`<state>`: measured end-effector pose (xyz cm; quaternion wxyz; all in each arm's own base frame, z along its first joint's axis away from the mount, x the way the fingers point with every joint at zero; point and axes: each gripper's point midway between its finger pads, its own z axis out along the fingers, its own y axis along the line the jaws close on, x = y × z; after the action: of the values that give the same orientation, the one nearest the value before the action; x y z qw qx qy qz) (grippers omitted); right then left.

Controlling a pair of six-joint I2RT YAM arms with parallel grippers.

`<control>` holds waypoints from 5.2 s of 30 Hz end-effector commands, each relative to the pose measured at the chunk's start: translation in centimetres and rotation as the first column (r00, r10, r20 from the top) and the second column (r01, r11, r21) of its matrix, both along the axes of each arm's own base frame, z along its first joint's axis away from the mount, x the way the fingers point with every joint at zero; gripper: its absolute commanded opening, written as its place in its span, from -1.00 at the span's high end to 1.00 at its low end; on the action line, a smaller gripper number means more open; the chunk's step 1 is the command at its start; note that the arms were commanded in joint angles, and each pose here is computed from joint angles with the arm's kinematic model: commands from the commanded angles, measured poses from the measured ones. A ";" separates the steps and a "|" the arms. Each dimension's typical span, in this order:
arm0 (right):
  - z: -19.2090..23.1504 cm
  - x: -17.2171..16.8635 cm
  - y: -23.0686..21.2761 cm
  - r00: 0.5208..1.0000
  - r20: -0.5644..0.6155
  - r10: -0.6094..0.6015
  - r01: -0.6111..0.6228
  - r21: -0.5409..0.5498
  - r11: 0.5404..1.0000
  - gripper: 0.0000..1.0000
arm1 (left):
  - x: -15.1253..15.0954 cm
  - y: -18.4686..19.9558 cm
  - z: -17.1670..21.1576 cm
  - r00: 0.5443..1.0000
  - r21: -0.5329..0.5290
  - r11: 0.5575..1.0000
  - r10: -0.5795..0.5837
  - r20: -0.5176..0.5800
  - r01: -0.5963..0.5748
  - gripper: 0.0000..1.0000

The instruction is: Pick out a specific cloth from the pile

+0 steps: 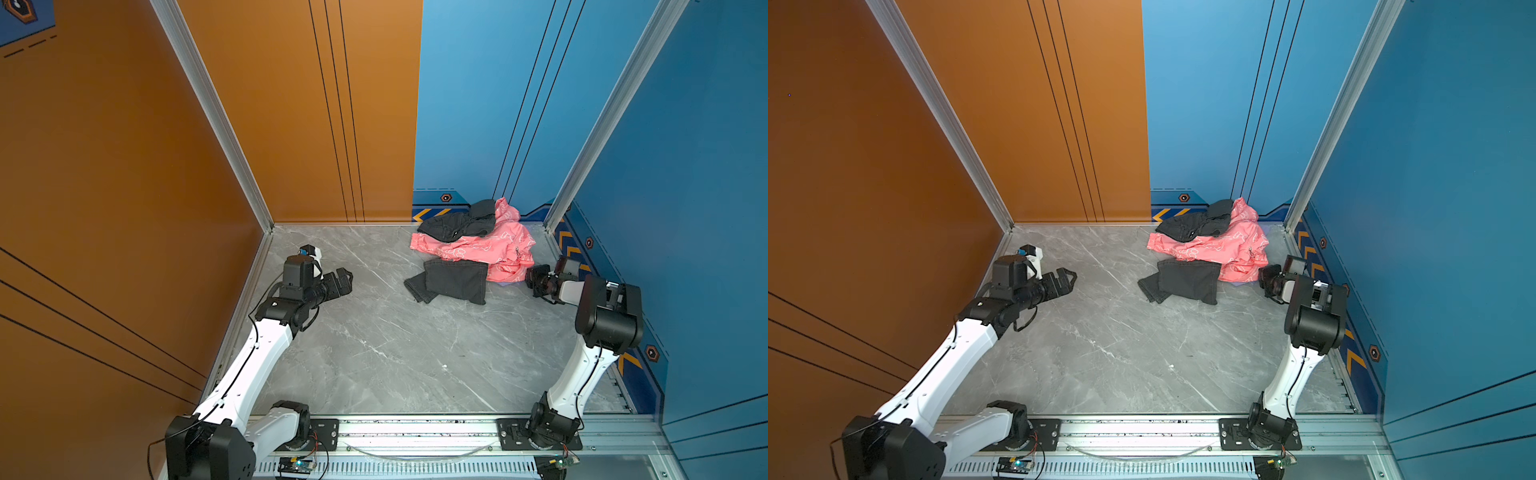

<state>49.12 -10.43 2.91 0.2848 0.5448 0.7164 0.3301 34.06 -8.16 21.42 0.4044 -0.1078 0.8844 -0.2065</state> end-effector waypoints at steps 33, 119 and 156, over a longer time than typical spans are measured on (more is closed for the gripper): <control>33.0 2.5 0.4 0.751 0.658 -0.054 0.183 -0.128 0.975 1.00 | -1.2 -0.9 2.2 0.994 0.013 1.000 0.016 0.108 -0.018 -0.96; 16.3 6.2 10.3 0.879 -0.129 0.459 -0.465 -0.450 0.763 0.05 | 1.5 -3.4 1.5 0.996 0.016 0.999 -0.052 0.071 0.051 -0.96; 50.9 2.5 19.1 0.441 0.727 0.526 -0.104 -0.541 0.835 1.00 | 2.2 -2.9 4.2 0.974 0.010 1.000 -0.021 0.224 0.019 -0.96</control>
<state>54.75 4.38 46.72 0.5984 0.1827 0.6653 0.4073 36.03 -11.14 24.54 0.4744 -0.0781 0.8482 -0.2223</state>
